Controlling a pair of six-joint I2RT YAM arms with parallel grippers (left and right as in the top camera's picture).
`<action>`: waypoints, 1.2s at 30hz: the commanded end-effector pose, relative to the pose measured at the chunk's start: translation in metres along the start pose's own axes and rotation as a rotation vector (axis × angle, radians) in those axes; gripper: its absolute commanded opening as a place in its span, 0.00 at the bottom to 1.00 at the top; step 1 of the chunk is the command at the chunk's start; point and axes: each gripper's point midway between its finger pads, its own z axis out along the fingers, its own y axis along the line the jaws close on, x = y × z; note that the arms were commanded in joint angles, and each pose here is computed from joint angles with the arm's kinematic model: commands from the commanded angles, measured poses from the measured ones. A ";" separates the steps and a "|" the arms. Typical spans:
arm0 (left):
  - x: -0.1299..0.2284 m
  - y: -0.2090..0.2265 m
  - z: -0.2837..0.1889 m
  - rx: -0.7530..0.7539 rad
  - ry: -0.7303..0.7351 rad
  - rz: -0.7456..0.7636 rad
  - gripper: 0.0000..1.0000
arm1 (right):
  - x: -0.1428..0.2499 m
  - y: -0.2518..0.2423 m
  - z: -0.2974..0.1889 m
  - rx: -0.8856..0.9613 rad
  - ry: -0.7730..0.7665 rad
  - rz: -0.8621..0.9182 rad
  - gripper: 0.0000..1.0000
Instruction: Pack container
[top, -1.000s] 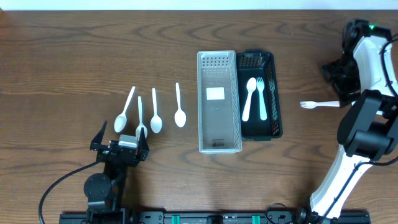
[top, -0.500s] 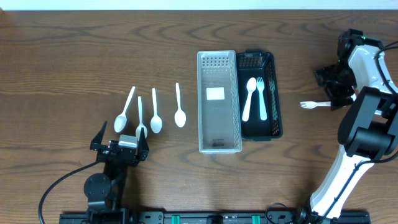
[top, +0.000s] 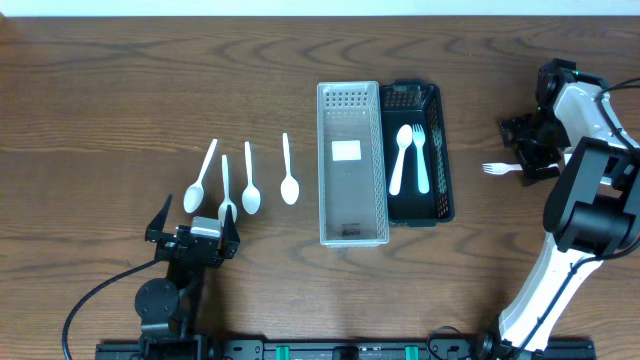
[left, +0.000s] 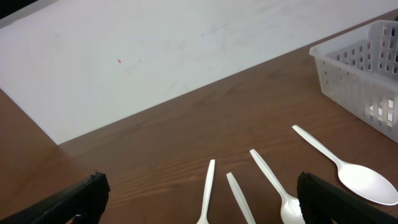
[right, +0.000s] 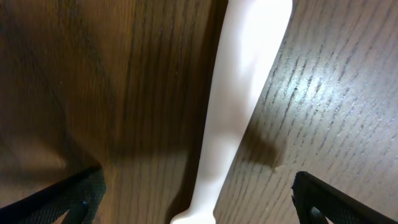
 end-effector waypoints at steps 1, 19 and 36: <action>0.014 -0.006 0.001 0.024 0.039 -0.016 0.98 | -0.001 -0.002 -0.001 -0.013 0.003 0.029 0.99; 0.014 -0.006 0.001 0.024 0.039 -0.016 0.98 | 0.011 -0.025 0.023 0.046 0.048 0.117 0.99; 0.014 -0.006 0.001 0.024 0.039 -0.016 0.98 | 0.000 -0.025 0.028 0.040 -0.002 0.075 0.99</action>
